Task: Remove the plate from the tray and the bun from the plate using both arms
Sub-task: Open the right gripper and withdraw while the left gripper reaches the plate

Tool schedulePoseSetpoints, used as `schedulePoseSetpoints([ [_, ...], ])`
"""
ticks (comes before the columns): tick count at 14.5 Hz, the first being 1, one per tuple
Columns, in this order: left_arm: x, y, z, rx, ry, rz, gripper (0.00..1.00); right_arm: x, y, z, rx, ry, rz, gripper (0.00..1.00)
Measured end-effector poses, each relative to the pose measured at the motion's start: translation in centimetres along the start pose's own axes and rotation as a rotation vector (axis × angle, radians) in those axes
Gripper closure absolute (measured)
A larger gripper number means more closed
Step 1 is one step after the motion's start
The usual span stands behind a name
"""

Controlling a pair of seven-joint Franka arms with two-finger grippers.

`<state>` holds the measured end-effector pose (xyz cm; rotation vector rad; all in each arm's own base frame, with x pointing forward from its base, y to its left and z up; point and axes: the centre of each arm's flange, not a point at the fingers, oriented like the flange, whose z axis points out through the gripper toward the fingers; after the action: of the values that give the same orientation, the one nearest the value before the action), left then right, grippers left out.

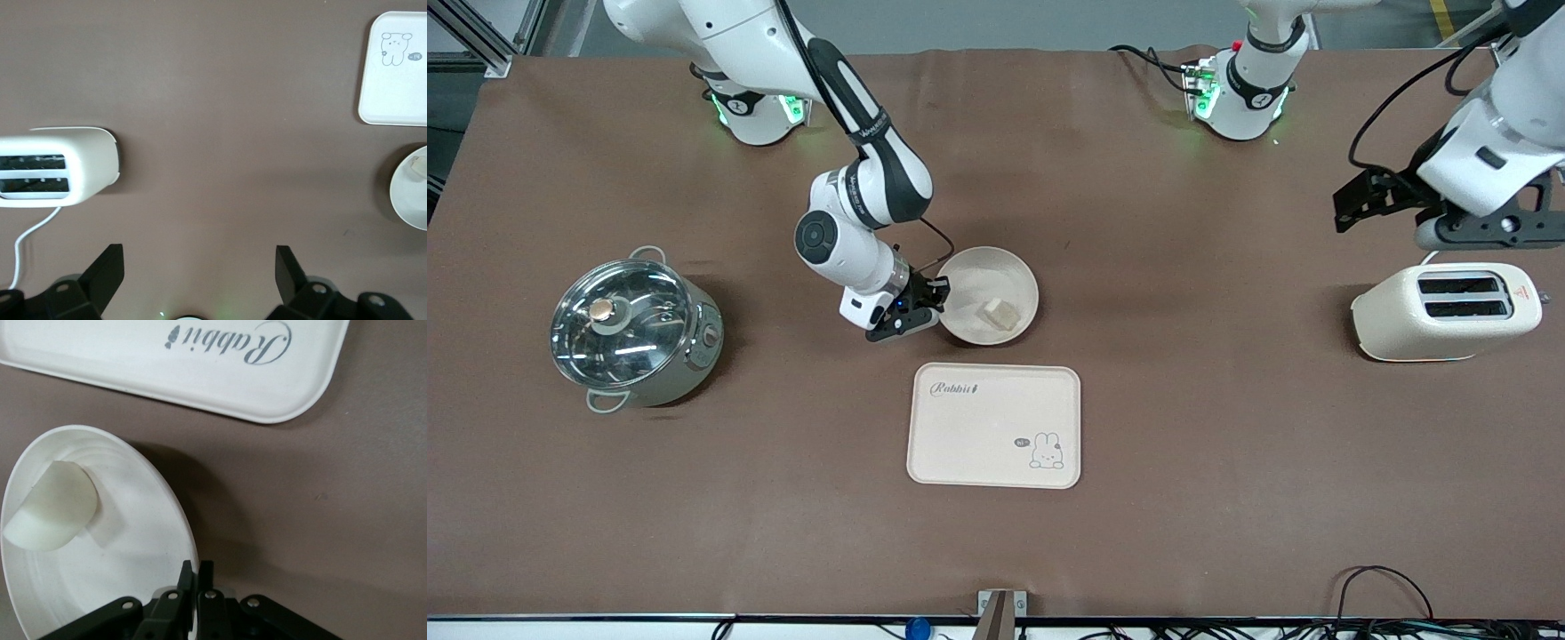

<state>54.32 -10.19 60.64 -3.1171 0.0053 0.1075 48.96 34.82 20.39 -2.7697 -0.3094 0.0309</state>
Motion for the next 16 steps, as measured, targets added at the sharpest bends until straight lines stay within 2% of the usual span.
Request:
schedulePoseSetpoints([
  [2,1.0,1.1,1.8,0.000,-0.026,-0.021,0.00,0.0,0.4,0.3,-0.003,-0.001,0.002,0.92],
  [3,1.5,1.6,2.8,-0.001,-0.040,-0.030,0.00,0.0,0.4,0.5,-0.002,-0.002,0.002,0.84],
  [7,3.4,4.6,6.8,-0.008,-0.076,-0.055,0.00,0.7,0.1,0.0,0.010,0.019,0.009,0.43],
  [11,5.2,7.5,10.8,-0.028,-0.091,-0.053,0.00,4.6,1.5,-4.4,0.043,0.115,0.049,0.03],
  [13,5.5,10.5,12.7,-0.043,-0.093,-0.091,0.00,6.5,4.0,-8.1,0.068,0.140,0.093,0.00],
  [16,4.7,17.1,15.2,-0.058,-0.088,-0.155,0.00,7.7,9.6,-14.7,0.089,0.124,0.146,0.00],
])
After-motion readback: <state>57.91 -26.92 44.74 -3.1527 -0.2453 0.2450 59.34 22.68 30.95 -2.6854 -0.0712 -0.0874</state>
